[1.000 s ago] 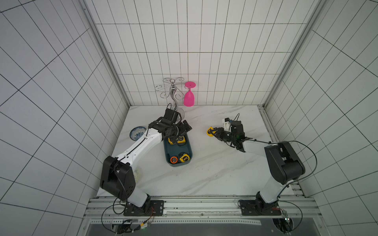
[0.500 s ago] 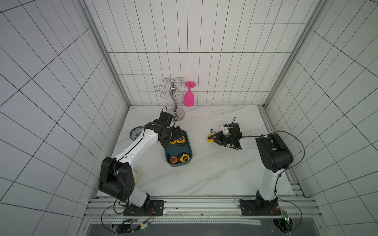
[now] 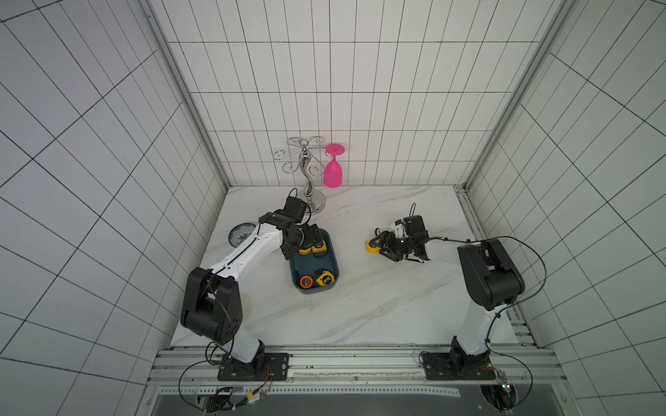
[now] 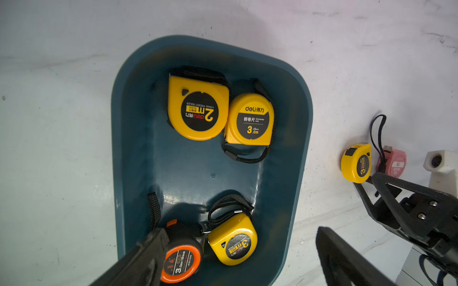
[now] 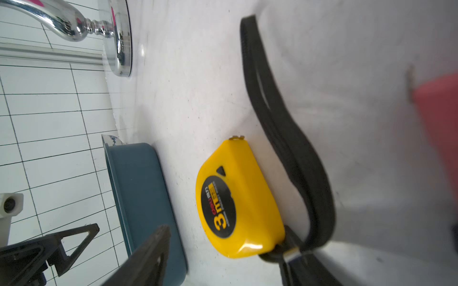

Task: Take the tape measure out of the storage box
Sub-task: Place the tape measure at the center of the board, then pick up the tape measure from the storage box.

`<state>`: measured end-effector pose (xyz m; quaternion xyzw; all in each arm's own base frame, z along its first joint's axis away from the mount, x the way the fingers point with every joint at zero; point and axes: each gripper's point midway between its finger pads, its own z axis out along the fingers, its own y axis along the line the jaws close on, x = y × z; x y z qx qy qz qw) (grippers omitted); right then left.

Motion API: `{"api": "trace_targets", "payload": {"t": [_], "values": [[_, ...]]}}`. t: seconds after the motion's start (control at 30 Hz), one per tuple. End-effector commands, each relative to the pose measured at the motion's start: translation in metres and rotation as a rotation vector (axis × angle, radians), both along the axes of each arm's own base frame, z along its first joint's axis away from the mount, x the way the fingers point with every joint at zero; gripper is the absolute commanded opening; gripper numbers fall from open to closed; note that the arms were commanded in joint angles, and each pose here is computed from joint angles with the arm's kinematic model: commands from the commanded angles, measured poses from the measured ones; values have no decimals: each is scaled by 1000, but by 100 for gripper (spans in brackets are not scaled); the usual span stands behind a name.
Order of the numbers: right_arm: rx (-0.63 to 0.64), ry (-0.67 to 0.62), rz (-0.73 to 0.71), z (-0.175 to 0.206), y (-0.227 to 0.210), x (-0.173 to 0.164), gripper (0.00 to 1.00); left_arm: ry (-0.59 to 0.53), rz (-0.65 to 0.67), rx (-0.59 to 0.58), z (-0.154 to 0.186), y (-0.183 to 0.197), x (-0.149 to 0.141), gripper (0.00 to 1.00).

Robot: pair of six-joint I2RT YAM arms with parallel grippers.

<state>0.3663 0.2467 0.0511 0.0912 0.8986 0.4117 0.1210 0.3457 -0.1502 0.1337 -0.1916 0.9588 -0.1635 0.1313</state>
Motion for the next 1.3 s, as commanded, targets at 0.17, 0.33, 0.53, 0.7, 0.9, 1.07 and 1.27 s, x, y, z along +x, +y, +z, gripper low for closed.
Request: {"api": "trace_targets", "payload": {"t": [0.17, 0.33, 0.53, 0.7, 0.9, 1.07, 1.27], "values": [[-99, 35, 1, 2, -21, -24, 89, 6, -26, 133, -9, 15, 14, 98], [-116, 34, 8, 10, -27, -36, 92, 38, -43, 197, -21, 21, 17, 98], [-98, 31, 18, 24, -29, -49, 90, 69, -67, 259, -35, 26, 24, 92], [-83, 24, 26, 34, -30, -54, 87, 80, -72, 300, -44, 29, 31, 84], [-71, 25, 31, 38, -29, -58, 86, 87, -82, 333, -52, 28, 38, 77], [-68, 31, 34, 37, -29, -58, 85, 96, -90, 361, -61, 26, 43, 72], [-63, 30, 33, 38, -29, -58, 84, 118, -102, 399, -74, 27, 46, 71]]}}
